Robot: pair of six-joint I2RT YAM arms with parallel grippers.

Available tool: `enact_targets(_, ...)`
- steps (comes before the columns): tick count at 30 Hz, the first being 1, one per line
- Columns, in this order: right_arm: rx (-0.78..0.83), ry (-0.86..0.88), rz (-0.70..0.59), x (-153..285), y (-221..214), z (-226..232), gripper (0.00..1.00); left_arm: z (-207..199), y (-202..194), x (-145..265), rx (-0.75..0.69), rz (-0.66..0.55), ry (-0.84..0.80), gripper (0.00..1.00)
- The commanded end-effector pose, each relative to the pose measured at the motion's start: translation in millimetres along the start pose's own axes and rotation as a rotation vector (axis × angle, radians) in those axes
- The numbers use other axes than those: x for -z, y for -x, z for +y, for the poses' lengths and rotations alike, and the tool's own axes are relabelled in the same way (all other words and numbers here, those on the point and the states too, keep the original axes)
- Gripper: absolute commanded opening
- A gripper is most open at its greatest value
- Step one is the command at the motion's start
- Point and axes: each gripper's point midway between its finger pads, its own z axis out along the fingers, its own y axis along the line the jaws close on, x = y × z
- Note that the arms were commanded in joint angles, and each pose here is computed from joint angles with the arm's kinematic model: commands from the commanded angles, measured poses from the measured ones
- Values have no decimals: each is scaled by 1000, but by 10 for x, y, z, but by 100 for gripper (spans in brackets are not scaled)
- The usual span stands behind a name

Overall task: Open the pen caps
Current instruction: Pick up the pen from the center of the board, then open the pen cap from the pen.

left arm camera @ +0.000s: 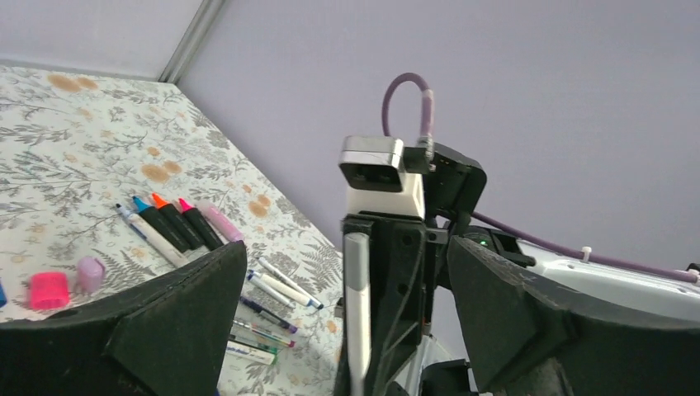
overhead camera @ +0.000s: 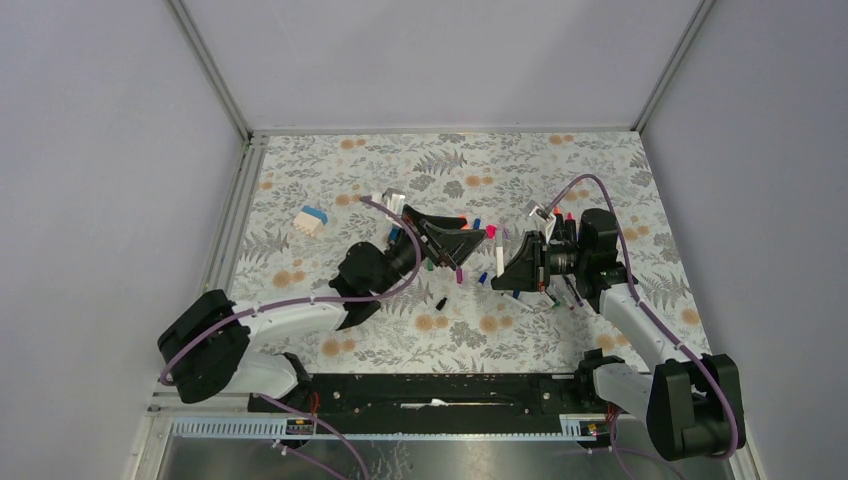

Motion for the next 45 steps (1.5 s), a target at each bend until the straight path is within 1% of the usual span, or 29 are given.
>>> enact_targets(1, 87, 49, 15, 14, 39, 96, 0, -54, -85, -44, 8, 139, -51, 99)
enact_targets(4, 87, 55, 17, 15, 31, 104, 0, -84, -155, -152, 18, 195, -71, 99)
enact_targets(6, 84, 56, 18, 16, 23, 103, 0, -100, -206, -227, 31, 223, -83, 95)
enact_targets(10, 78, 58, 19, 15, 12, 97, 0, -147, -257, -342, 60, 242, -120, 77)
enact_targets(14, 76, 59, 20, 14, 10, 94, 0, -165, -303, -412, 82, 262, -138, 64)
enact_targets(16, 72, 59, 20, 14, 7, 90, 0, -173, -321, -423, 92, 267, -148, 54)
enact_targets(20, 71, 59, 21, 13, 11, 91, 0, -210, -344, -426, 103, 278, -175, 40)
enact_targets(22, 66, 59, 21, 13, 3, 83, 0, -237, -345, -425, 106, 280, -191, 28)
enact_targets(23, 65, 60, 21, 13, 4, 82, 0, -244, -343, -426, 109, 280, -197, 18)
enact_targets(24, 63, 61, 22, 11, 1, 82, 0, -249, -324, -430, 110, 275, -202, 12)
enact_targets(27, 53, 61, 23, 12, -14, 71, 0, -274, -271, -447, 109, 262, -219, 1)
enact_targets(35, 34, 62, 25, 10, -37, 51, 0, -290, 92, -526, 49, 172, -244, 0)
enact_targets(36, 39, 56, 21, 10, -18, 52, 4, -294, 96, -538, 42, 176, -246, 0)
enact_targets(38, 52, 55, 17, 10, 26, 80, 19, -290, 60, -554, 40, 196, -250, 0)
enact_targets(39, 60, 56, 16, 11, 55, 100, 23, -291, 26, -550, 48, 207, -255, 0)
enact_targets(45, 85, 34, -14, 100, 250, 160, 43, -268, -272, -446, 105, 259, -266, 0)
